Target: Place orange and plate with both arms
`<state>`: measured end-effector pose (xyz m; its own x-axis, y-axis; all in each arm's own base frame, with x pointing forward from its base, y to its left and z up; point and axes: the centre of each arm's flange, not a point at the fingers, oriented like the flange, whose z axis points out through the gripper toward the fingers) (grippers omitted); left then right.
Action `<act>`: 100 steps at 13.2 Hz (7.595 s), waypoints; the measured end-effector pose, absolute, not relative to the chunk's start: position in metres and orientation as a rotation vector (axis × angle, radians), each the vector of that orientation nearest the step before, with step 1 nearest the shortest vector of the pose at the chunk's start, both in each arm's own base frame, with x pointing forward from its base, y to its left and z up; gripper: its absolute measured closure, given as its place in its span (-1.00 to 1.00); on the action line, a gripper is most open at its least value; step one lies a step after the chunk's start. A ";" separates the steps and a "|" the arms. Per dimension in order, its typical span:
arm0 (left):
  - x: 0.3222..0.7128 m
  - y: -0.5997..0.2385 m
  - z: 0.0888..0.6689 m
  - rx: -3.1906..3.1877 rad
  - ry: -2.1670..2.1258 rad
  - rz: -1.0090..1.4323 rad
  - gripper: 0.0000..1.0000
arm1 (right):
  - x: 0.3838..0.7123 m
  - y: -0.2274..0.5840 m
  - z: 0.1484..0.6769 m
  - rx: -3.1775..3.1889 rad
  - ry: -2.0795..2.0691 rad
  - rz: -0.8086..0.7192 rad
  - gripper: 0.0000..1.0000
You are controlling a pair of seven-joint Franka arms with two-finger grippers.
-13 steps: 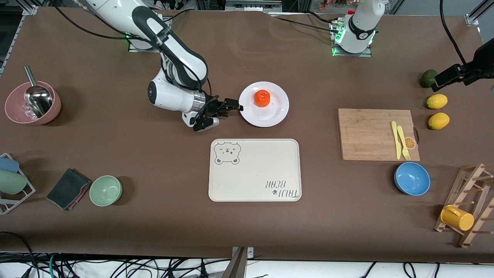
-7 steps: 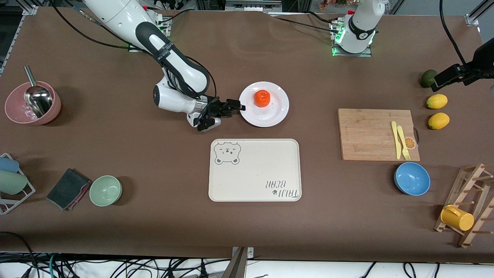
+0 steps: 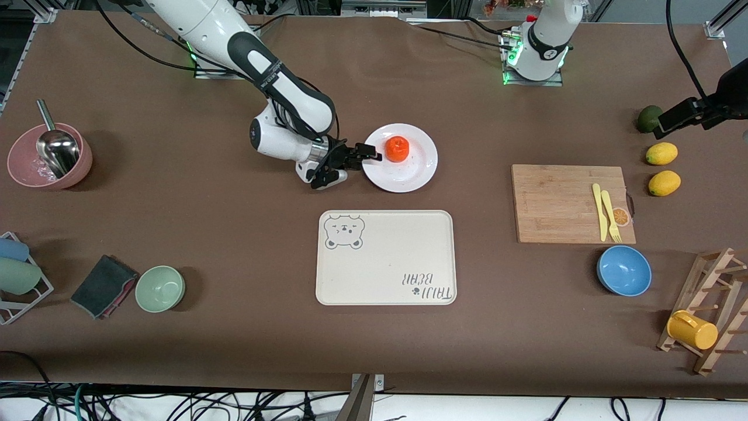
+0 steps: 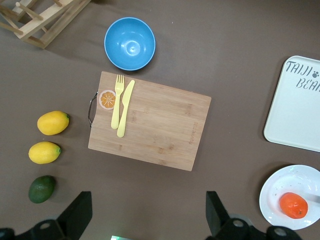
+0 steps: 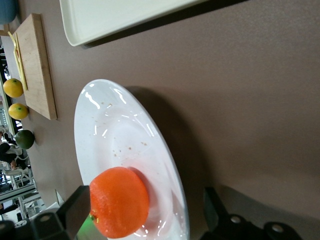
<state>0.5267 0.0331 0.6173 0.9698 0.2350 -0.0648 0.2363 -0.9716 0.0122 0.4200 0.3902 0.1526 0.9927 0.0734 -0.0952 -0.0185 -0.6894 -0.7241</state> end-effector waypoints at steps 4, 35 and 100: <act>0.527 0.032 0.622 3.099 0.366 -0.083 -1.00 | 0.414 0.391 0.142 -2.333 -0.044 0.165 -0.93; 0.532 0.022 0.630 3.102 0.337 -0.055 -1.00 | 0.591 0.351 0.203 -2.225 0.228 -0.170 0.86; 0.532 -0.022 0.631 3.119 0.212 -0.053 -1.00 | 0.560 0.006 0.587 -3.129 -0.092 0.106 -1.00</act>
<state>0.5319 -0.0224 0.6309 0.9902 0.1353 -0.0346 0.1358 -0.9907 0.0124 0.5601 0.0057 0.5867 0.9960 0.0592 -0.0677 0.0586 -0.9982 -0.0110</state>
